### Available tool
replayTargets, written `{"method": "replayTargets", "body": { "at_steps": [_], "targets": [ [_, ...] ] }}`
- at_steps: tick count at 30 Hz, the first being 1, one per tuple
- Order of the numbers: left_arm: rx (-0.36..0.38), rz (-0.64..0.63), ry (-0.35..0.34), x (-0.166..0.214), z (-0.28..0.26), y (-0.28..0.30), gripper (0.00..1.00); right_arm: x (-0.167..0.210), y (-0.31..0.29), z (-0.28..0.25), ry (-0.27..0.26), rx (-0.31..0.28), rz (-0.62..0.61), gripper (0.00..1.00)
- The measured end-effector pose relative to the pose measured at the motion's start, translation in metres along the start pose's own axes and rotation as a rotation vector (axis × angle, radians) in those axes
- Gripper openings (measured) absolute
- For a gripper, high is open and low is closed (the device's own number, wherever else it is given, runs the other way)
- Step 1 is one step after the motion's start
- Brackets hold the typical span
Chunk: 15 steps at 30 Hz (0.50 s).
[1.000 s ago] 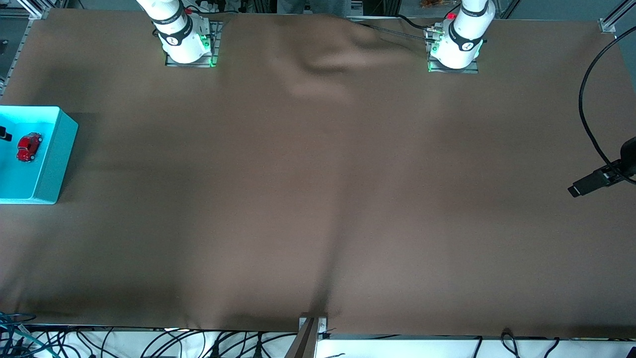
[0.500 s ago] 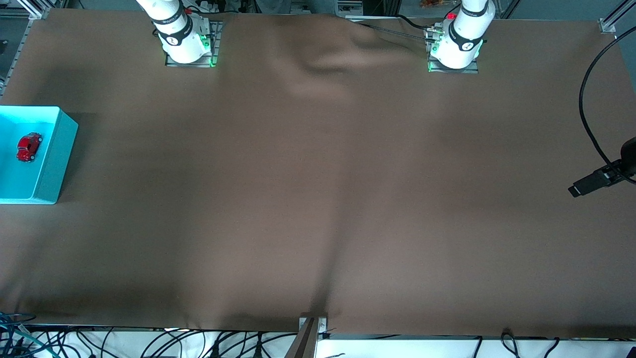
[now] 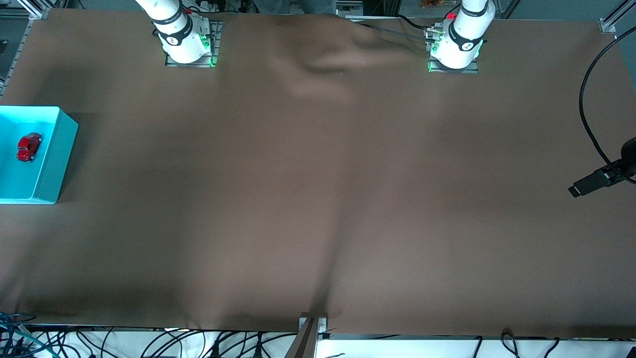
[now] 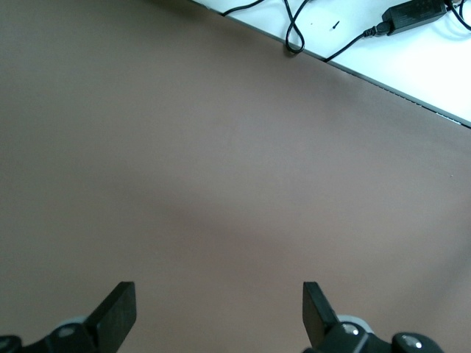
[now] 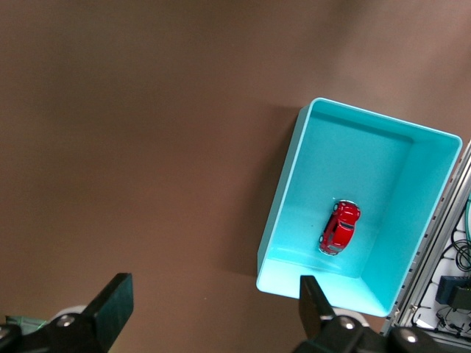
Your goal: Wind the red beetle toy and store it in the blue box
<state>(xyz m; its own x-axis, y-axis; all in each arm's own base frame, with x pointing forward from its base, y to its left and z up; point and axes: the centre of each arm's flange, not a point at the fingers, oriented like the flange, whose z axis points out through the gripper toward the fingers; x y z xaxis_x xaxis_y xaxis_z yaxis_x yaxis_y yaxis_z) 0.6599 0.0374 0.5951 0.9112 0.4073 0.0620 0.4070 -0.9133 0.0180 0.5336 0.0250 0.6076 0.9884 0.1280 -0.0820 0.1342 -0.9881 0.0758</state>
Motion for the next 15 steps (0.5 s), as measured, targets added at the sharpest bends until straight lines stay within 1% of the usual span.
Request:
{"method": "replayTargets", "body": {
  "at_steps": [9,15],
  "targets": [
    [0.000,0.000,0.000,0.0000,0.0000,0.0001,1.00,0.0030,-0.0022,-0.0045,0.011,0.019,0.008,1.00],
    [0.000,0.000,0.000,0.0000,0.0000,0.0001,1.00,0.0040,-0.0003,-0.0028,0.007,0.023,0.012,1.00]
  ]
}}
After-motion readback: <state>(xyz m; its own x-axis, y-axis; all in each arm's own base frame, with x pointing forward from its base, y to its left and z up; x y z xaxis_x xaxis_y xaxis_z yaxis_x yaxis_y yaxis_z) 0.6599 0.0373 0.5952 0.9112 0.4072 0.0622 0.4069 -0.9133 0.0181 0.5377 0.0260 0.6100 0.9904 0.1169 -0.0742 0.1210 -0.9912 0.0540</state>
